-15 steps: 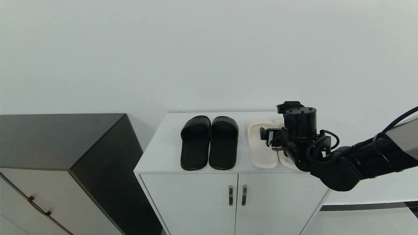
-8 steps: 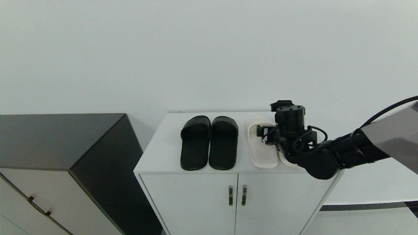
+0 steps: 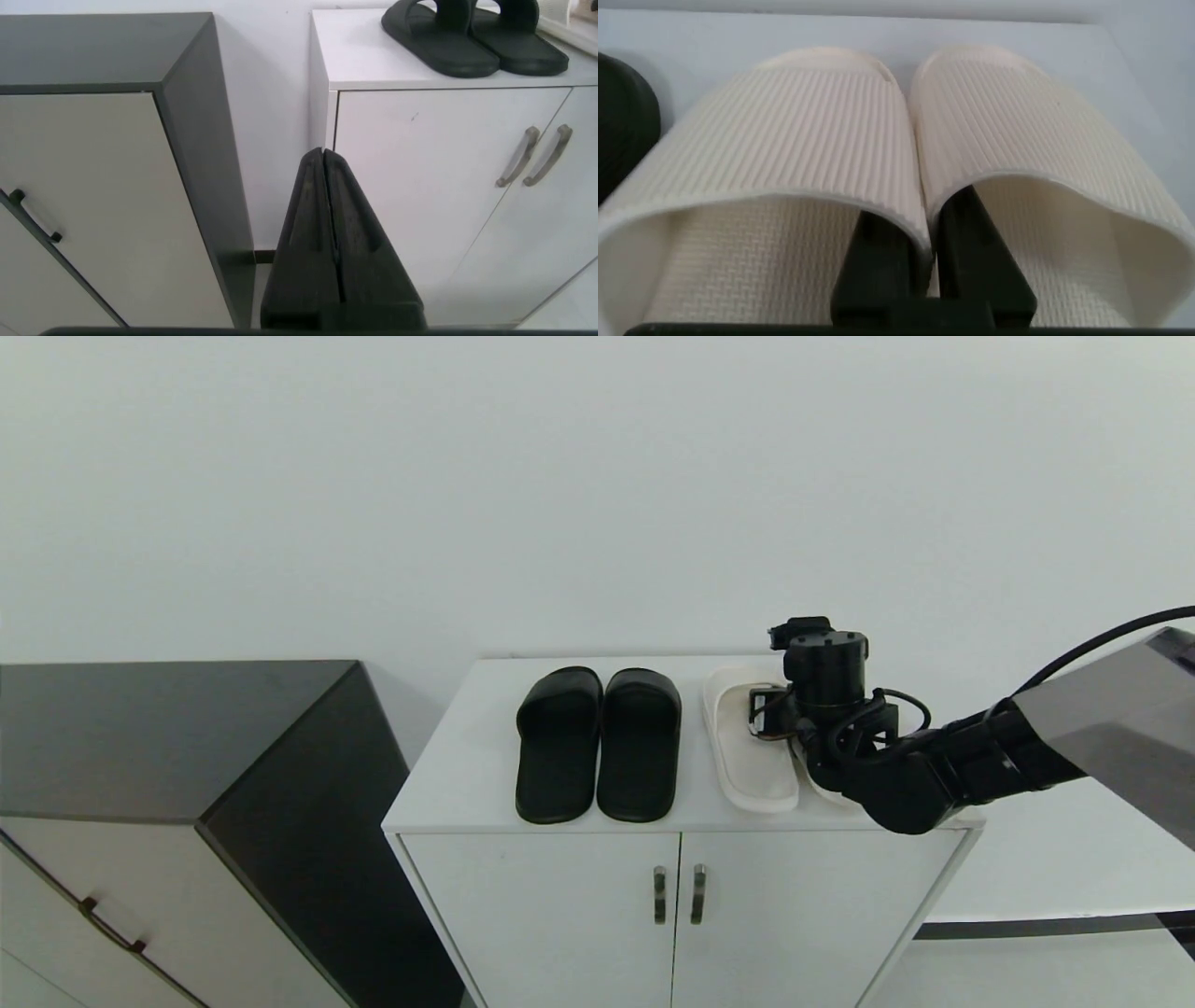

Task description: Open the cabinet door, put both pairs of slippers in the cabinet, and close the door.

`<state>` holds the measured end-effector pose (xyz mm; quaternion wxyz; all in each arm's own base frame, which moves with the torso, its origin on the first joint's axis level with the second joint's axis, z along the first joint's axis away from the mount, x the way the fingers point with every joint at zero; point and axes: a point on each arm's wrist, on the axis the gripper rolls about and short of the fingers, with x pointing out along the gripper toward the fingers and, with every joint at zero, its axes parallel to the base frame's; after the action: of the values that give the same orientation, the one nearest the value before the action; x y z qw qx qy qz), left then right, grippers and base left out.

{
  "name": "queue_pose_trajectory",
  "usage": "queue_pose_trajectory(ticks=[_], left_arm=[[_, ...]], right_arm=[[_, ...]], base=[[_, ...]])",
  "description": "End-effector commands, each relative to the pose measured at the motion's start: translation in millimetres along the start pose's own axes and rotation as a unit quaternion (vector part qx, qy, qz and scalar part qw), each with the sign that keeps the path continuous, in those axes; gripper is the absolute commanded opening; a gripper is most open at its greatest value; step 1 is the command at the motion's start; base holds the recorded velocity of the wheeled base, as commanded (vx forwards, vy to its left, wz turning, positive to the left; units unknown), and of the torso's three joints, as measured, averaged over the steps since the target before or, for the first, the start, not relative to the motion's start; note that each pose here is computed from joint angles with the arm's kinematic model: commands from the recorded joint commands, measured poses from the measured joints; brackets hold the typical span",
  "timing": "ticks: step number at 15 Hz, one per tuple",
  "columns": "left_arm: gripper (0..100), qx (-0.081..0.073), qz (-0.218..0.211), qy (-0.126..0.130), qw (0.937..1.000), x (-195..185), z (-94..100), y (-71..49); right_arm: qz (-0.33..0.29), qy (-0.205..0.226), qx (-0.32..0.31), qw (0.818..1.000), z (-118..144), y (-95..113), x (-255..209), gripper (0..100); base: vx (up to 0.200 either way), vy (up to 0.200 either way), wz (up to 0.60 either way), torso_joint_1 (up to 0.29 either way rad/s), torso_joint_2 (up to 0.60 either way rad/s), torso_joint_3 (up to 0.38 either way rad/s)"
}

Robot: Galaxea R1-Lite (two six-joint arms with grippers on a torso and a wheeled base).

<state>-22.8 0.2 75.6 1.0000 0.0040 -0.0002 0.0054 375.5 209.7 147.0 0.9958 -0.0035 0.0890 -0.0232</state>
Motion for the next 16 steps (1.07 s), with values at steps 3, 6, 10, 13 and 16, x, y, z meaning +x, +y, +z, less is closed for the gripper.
queue_pose_trajectory(ticks=[3,6,10,13,16], left_arm=[[0,-0.004,0.0,-0.001,1.0,0.0,0.5,0.0],[0,-0.005,0.0,-0.001,1.0,0.0,0.5,0.0],[0,-0.004,0.0,-0.001,1.0,0.0,0.5,0.0],[0,-0.003,0.0,0.0,1.0,0.1,0.1,0.0],[0,-0.004,0.0,-0.001,1.0,-0.1,0.5,0.0]], right_arm=[[0.004,-0.015,-0.001,1.0,22.2,-14.2,-30.3,0],[0.029,-0.019,-0.001,0.999,33.5,-24.9,-72.1,0],[0.17,-0.015,-0.012,0.985,34.0,-29.7,-155.6,0],[0.263,0.001,-0.025,0.964,20.8,-33.2,-195.1,0],[0.324,0.02,-0.037,0.945,9.9,-32.7,-224.9,0]], base=[[0.0,0.0,0.0,0.0,0.0,0.0],[0.0,0.0,0.0,0.0,0.0,0.0],[0.0,0.0,0.0,0.0,0.0,0.0],[0.0,0.0,0.0,0.0,0.0,0.0],[0.0,0.0,0.0,0.0,0.0,0.0]])
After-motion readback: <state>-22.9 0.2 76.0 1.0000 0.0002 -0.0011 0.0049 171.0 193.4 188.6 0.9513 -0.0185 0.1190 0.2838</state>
